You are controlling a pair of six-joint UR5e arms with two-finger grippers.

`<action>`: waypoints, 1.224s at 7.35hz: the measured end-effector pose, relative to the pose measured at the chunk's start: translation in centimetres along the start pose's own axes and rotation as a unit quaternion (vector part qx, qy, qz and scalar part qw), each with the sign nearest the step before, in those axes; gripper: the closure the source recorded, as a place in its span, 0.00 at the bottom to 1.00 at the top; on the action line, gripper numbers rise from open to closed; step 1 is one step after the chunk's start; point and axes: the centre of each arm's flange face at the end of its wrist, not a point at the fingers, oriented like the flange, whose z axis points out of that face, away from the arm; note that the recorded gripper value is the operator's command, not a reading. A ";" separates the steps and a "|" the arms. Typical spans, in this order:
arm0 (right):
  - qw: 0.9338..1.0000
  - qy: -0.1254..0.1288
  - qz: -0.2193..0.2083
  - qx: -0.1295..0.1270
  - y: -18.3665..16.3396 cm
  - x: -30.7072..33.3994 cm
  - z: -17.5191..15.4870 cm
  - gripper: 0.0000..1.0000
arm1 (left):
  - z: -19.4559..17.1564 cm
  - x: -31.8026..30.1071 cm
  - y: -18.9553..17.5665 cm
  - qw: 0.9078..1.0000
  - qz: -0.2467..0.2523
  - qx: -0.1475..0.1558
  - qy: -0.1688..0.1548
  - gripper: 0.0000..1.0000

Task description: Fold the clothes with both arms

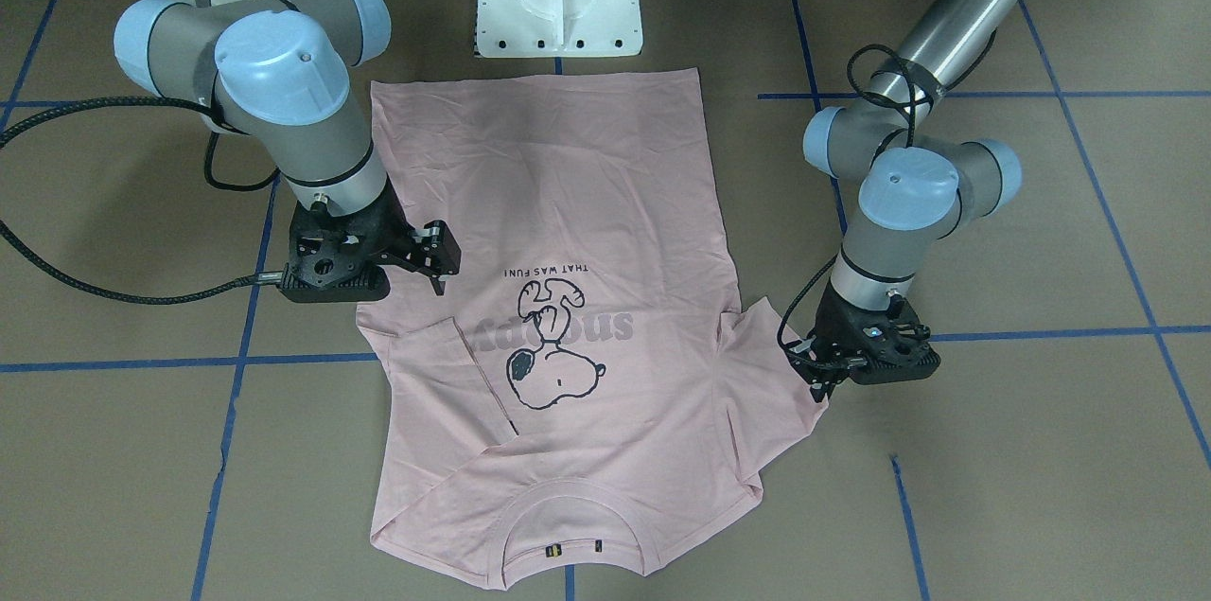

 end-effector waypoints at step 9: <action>1.000 0.003 -0.001 -0.002 0.2 0.1 0.4 0.00 | -0.3 20.0 0.9 0.990 -0.129 -0.028 0.043 0.00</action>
